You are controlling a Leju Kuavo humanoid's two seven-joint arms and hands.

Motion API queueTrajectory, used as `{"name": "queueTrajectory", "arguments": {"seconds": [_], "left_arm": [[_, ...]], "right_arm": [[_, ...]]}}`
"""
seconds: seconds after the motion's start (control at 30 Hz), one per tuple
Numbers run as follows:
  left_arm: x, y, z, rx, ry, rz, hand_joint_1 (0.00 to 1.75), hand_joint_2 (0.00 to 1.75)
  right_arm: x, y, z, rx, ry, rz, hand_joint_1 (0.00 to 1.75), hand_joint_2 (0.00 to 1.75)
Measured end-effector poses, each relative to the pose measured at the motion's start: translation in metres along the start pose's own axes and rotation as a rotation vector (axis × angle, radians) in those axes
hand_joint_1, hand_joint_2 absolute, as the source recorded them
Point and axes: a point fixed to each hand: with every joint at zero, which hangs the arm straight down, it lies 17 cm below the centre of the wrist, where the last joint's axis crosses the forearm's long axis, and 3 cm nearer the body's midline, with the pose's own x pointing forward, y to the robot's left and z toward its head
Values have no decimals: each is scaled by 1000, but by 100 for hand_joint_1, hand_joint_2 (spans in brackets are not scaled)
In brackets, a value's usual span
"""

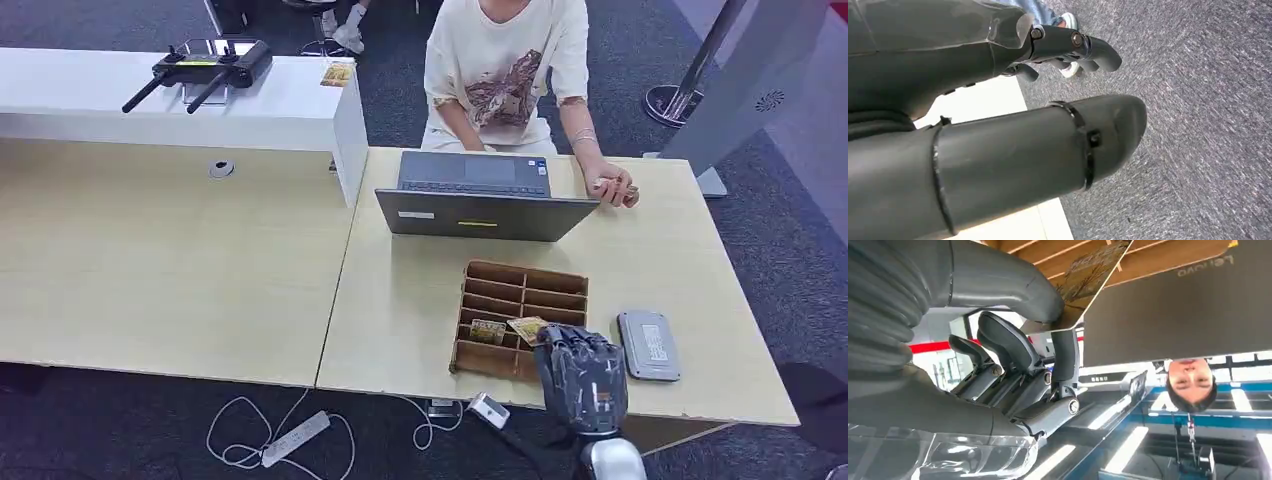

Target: Pass the card to the sensor for recognition and then transmit it.

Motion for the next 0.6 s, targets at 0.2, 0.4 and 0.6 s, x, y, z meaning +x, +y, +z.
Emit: {"name": "queueTrajectory", "arguments": {"seconds": [0.2, 0.4, 0.6], "left_arm": [[0, 0, 0, 0, 0, 1, 0, 0], [1, 0, 0, 1, -1, 1, 0, 0], [3, -1, 1, 0, -4, 2, 0, 0]], "right_arm": [[3, -11, -6, -47, -10, -5, 175, 175], [5, -21, -12, -90, -19, -8, 175, 175], [6, -27, -18, -116, -29, -6, 175, 175]]}}
